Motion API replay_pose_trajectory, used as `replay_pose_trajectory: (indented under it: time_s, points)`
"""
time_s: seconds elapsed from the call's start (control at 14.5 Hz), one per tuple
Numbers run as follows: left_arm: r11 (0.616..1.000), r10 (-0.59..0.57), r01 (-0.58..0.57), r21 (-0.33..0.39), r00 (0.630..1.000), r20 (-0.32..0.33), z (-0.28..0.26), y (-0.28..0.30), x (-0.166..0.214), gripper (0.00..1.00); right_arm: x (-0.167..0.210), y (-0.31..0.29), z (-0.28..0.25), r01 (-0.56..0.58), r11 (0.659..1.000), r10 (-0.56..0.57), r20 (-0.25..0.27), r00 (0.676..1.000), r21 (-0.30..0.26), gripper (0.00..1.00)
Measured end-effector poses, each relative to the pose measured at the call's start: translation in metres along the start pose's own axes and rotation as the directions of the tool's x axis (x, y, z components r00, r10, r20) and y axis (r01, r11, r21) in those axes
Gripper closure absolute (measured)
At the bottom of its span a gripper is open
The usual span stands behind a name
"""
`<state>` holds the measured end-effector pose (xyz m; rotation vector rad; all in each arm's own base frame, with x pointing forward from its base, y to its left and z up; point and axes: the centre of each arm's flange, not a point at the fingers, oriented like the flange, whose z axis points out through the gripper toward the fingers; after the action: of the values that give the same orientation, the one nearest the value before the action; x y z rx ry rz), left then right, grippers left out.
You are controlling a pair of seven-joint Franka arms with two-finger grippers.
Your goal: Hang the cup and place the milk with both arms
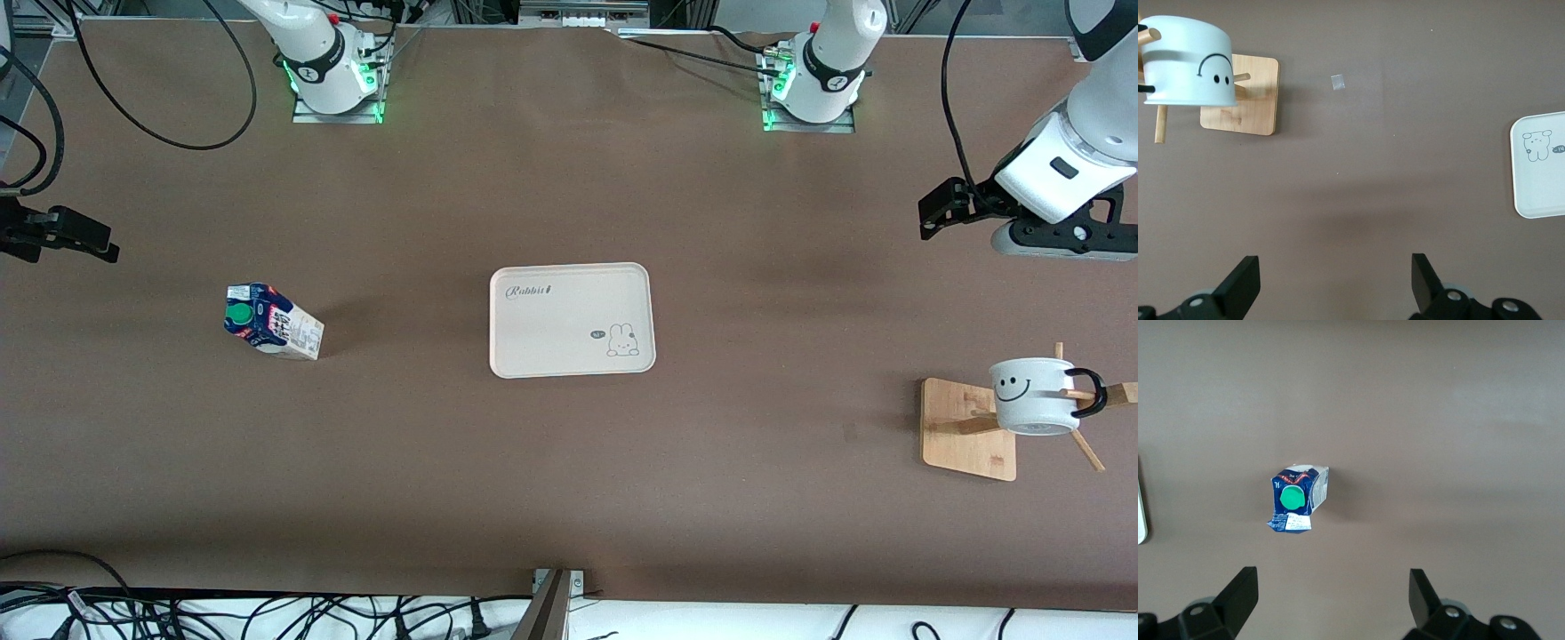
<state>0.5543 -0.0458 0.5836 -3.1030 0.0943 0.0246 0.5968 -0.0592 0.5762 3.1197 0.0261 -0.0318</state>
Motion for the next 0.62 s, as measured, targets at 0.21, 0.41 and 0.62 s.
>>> replay_pose_trajectory:
  time_s: [0.21, 0.41, 0.62]
  points:
    - [1.0, -0.001, 0.001, 0.0, 1.0, -0.003, -0.001, -0.001, 0.0, 0.0, -0.002, -0.003, 0.006, 0.011, 1.0, -0.011, -0.009, 1.0, -0.002, 0.0]
    - [1.0, -0.001, 0.001, 0.0, 1.0, -0.004, -0.002, -0.001, 0.0, 0.0, -0.004, -0.009, 0.004, 0.019, 1.0, -0.019, -0.013, 1.0, -0.009, 0.0]
    - [1.0, 0.0, 0.0, 0.0, 1.0, -0.007, -0.003, 0.0, 0.0, 0.0, -0.01, 0.0, 0.002, 0.001, 1.0, -0.001, 0.032, 0.999, -0.005, 0.0]
